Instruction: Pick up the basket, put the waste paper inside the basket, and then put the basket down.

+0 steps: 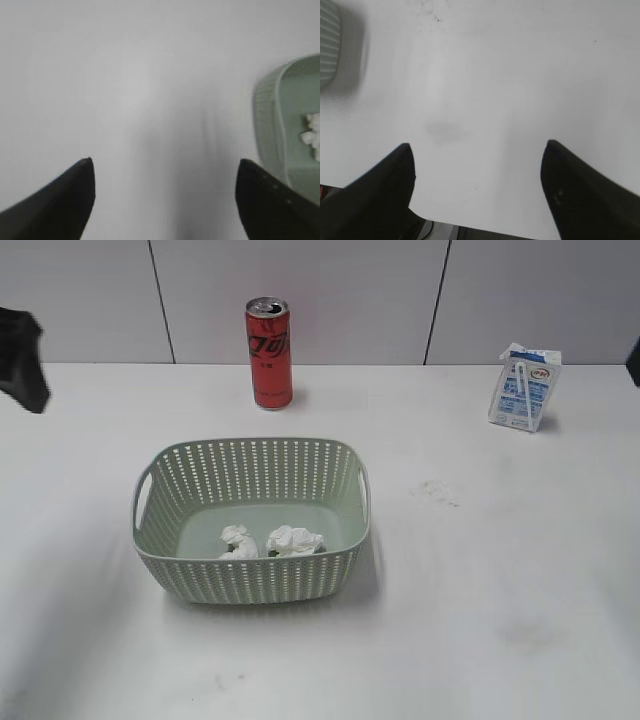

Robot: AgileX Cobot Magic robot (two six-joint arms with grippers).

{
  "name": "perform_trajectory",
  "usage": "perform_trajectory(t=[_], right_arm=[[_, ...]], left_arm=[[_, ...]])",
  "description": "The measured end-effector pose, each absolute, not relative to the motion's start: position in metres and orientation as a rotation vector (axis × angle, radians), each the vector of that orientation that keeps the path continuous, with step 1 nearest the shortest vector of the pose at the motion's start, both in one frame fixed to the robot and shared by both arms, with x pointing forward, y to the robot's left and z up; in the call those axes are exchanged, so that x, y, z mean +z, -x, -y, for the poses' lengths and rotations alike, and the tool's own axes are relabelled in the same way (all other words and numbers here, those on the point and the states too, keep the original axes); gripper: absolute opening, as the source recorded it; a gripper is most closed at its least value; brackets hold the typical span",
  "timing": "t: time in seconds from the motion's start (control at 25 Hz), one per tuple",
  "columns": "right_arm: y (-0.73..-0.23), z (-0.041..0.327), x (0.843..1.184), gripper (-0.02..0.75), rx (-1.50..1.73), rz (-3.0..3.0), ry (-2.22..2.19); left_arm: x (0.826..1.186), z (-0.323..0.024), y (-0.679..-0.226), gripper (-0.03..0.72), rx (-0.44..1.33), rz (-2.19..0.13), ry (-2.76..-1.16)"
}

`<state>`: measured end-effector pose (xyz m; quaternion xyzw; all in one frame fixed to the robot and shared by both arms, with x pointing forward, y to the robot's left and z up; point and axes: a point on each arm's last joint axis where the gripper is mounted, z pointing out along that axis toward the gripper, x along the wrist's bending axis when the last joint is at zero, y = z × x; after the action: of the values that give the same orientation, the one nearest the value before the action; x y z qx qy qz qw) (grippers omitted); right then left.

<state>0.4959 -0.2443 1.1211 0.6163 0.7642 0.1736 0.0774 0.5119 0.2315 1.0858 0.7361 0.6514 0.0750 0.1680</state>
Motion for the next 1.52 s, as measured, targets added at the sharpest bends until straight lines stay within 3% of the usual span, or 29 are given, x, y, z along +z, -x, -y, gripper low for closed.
perform_trajectory(t=[0.28, 0.72, 0.96, 1.52], right_arm=[[-0.404, 0.260, 1.086, 0.591, 0.603, -2.221, -1.812], [-0.292, 0.280, 1.044, 0.591, 0.836, -2.054, -1.658], [-0.256, 0.286, 1.051, 0.591, 1.033, -1.882, -1.497], [-0.233, 0.290, 1.052, 0.591, 1.139, -1.763, -1.397]], left_arm=[[1.111, -0.259, -0.405, 0.624, 0.370, -1.743, -1.989], [1.083, -0.293, -0.257, 0.583, 0.656, -1.468, -1.699], [1.061, -0.305, -0.228, 0.582, 0.800, -1.393, -1.612], [1.048, -0.304, -0.235, 0.582, 0.791, -1.423, -1.620]])
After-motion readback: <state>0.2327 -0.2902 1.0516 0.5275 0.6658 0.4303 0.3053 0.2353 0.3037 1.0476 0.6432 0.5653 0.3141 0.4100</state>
